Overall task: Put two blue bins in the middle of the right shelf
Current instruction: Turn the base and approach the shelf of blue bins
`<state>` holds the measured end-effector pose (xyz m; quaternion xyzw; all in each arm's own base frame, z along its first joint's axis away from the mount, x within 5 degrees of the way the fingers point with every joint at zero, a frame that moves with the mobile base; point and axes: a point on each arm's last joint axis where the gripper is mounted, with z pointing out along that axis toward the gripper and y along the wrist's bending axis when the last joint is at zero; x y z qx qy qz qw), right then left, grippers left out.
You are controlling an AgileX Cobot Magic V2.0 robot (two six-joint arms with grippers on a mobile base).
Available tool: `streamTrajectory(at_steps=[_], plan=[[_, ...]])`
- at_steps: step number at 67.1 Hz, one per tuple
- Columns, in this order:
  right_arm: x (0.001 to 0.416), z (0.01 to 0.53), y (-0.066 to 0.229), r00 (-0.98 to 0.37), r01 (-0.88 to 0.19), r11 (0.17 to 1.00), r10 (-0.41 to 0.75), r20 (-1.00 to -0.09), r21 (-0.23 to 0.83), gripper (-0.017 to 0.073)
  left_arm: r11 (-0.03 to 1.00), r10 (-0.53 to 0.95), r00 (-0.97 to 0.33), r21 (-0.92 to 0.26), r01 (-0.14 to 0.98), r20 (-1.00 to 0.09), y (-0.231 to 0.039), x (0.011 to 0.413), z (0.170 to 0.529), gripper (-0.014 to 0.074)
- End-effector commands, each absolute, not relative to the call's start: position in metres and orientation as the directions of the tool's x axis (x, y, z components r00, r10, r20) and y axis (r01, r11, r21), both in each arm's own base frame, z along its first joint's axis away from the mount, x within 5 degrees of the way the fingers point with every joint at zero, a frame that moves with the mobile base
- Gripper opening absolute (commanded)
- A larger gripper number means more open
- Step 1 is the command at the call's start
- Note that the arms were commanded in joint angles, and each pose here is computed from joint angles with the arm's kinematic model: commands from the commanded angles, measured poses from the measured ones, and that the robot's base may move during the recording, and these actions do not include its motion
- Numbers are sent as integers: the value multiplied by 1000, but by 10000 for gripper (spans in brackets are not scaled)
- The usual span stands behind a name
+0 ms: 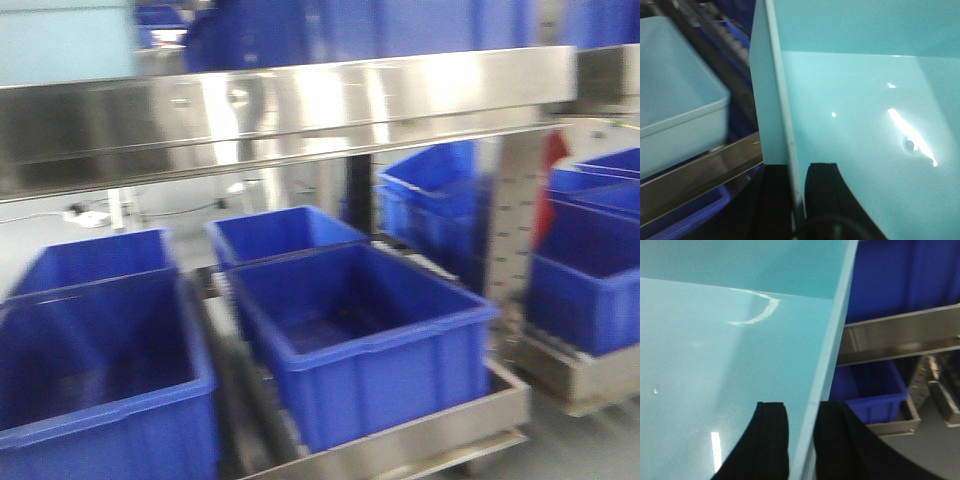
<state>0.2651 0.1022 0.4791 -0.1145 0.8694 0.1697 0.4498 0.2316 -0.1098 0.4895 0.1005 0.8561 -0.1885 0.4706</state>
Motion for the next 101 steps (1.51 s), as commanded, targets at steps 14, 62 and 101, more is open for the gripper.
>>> streamTrajectory(at_steps=[14,62,101], plan=[[267,485,95,-519,-328,933,-50,-853,145,-151,907,-17,-475,-213,363,-880,-106,225,502,-111],[267,485,95,-519,-328,933,-50,-853,145,-151,907,-17,-475,-213,363,-880,-106,225,502,-111],[267,485,95,-519,-328,933,-50,-853,145,-151,907,-17,-475,-213,363,-880,-106,225,502,-111]])
